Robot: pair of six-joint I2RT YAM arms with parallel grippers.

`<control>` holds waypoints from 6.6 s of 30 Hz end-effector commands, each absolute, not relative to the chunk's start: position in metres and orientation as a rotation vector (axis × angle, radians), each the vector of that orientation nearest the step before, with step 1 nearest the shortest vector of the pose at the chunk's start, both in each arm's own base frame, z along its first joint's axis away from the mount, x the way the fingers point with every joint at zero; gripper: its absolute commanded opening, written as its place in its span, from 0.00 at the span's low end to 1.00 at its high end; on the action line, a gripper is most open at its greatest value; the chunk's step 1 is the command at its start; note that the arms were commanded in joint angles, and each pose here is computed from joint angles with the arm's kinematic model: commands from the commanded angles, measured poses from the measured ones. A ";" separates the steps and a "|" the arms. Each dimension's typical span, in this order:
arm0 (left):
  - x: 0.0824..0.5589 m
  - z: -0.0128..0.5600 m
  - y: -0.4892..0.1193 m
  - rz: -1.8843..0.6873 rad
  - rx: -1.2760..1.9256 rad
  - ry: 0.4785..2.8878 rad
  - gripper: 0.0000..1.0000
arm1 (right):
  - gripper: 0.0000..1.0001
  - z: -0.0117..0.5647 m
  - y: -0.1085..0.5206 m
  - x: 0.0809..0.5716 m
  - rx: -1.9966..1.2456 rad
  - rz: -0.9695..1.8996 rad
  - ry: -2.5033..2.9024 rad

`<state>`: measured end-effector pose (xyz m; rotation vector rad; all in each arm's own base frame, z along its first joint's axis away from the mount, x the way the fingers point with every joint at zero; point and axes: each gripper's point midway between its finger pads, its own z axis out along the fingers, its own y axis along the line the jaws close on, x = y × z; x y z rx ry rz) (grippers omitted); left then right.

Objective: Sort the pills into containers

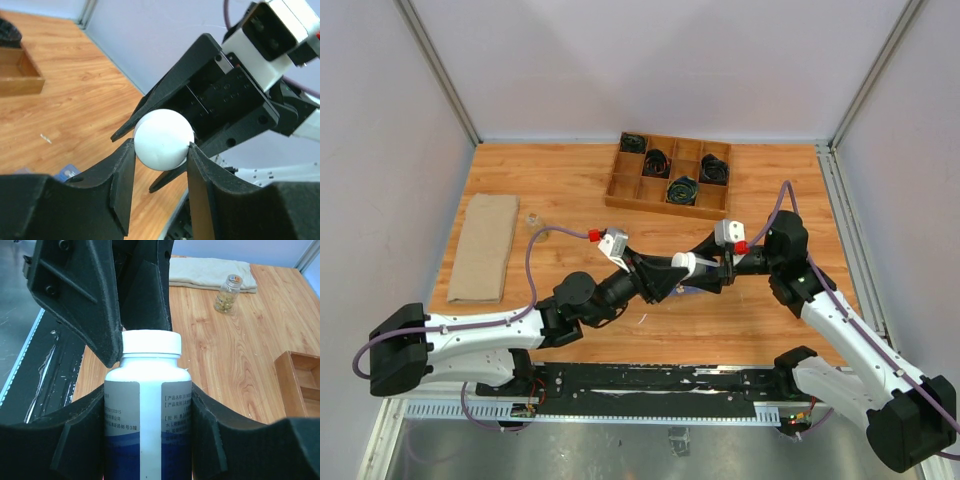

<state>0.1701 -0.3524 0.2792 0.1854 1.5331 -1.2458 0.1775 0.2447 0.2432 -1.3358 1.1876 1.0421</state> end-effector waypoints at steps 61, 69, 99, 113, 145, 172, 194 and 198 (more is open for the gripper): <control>0.188 0.284 -0.342 -1.114 0.059 1.630 0.00 | 0.99 0.245 0.244 0.182 -1.328 1.026 1.190; 0.230 0.223 -0.291 -0.747 0.021 1.783 0.00 | 0.99 0.247 0.241 0.177 -1.360 1.026 1.168; 0.446 0.110 -0.072 0.223 -0.345 2.079 0.03 | 0.99 0.240 0.239 0.187 -1.336 1.010 1.219; 0.453 0.186 -0.122 -0.165 -0.209 1.997 0.77 | 0.99 0.238 0.234 0.206 -1.241 1.005 1.328; 0.210 0.112 -0.309 -0.833 1.129 1.193 0.85 | 0.93 0.155 0.182 0.291 -1.073 0.991 1.980; 0.235 0.023 -0.320 -0.685 1.301 1.517 0.75 | 0.68 0.096 0.195 0.298 -1.034 1.039 2.242; 0.226 0.011 -0.328 -0.764 1.350 1.534 0.38 | 0.13 0.049 0.213 0.312 -0.812 1.127 2.450; 0.223 0.012 -0.329 -0.777 1.367 1.517 0.37 | 0.10 0.042 0.216 0.311 -0.813 1.136 2.472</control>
